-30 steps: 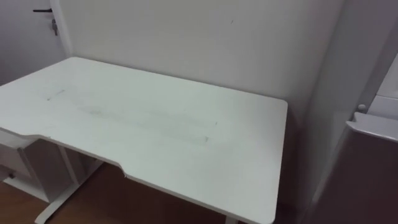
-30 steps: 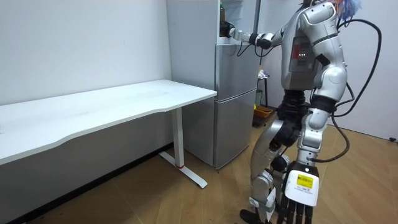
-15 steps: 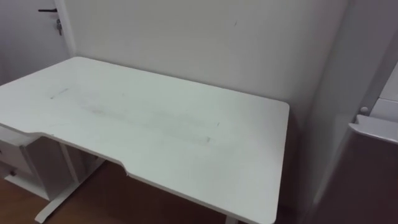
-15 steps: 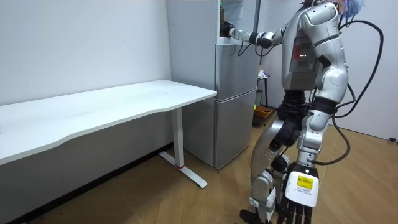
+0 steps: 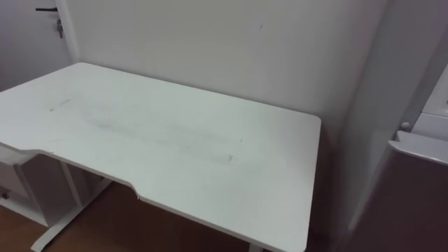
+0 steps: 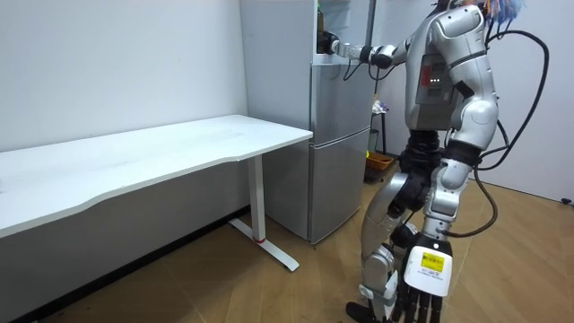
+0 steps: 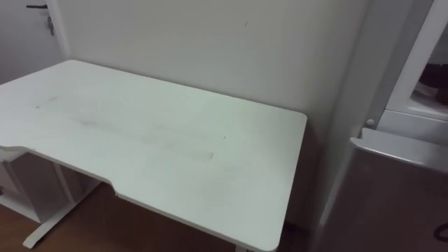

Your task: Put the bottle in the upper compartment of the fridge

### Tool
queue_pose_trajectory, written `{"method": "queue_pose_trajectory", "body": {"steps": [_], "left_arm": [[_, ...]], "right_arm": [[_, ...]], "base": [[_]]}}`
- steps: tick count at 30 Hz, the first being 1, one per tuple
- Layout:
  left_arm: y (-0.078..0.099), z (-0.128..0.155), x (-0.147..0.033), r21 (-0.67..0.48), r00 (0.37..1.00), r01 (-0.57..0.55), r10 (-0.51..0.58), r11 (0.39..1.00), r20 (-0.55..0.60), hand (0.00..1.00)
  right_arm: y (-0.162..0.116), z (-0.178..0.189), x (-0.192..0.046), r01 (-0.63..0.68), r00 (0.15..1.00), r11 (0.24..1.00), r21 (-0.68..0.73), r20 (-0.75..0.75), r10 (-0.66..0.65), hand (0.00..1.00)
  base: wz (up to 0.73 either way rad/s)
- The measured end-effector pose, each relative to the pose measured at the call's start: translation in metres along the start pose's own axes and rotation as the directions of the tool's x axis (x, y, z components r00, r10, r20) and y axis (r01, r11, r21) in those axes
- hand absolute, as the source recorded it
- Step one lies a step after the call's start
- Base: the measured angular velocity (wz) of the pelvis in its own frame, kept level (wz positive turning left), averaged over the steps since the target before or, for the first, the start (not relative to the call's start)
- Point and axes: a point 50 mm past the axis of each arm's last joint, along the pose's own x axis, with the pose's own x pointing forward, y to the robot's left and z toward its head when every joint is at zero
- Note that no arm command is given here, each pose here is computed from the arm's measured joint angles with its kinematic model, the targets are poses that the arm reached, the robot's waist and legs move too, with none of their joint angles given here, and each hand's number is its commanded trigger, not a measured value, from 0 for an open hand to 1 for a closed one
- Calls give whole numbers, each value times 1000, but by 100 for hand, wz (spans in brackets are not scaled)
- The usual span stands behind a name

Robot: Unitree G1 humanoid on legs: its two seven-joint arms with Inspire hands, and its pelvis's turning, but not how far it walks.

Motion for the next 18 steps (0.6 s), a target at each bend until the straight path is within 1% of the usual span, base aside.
{"method": "queue_pose_trajectory", "body": {"steps": [3,8,12,15,18], "left_arm": [[1,1,0,0,1000,-5,5,1000,4,0],[3,8,-1,-2,998,-44,44,999,34,0],[3,4,-1,-10,999,-47,47,999,14,0],[3,1,-1,-15,999,-46,46,999,4,0],[3,0,-1,-13,999,-43,43,999,0,0]], "right_arm": [[0,-1,0,-3,1000,1000,-1,-10,3,0],[2,-1,-2,-14,1000,1000,14,-24,15,0],[2,-8,-4,-22,997,999,34,-74,25,0],[-4,-13,-5,-5,995,999,44,-103,10,0],[-11,-18,-10,-7,995,997,72,-96,14,0]], "base": [[0],[0],[-2],[6],[0]]}}
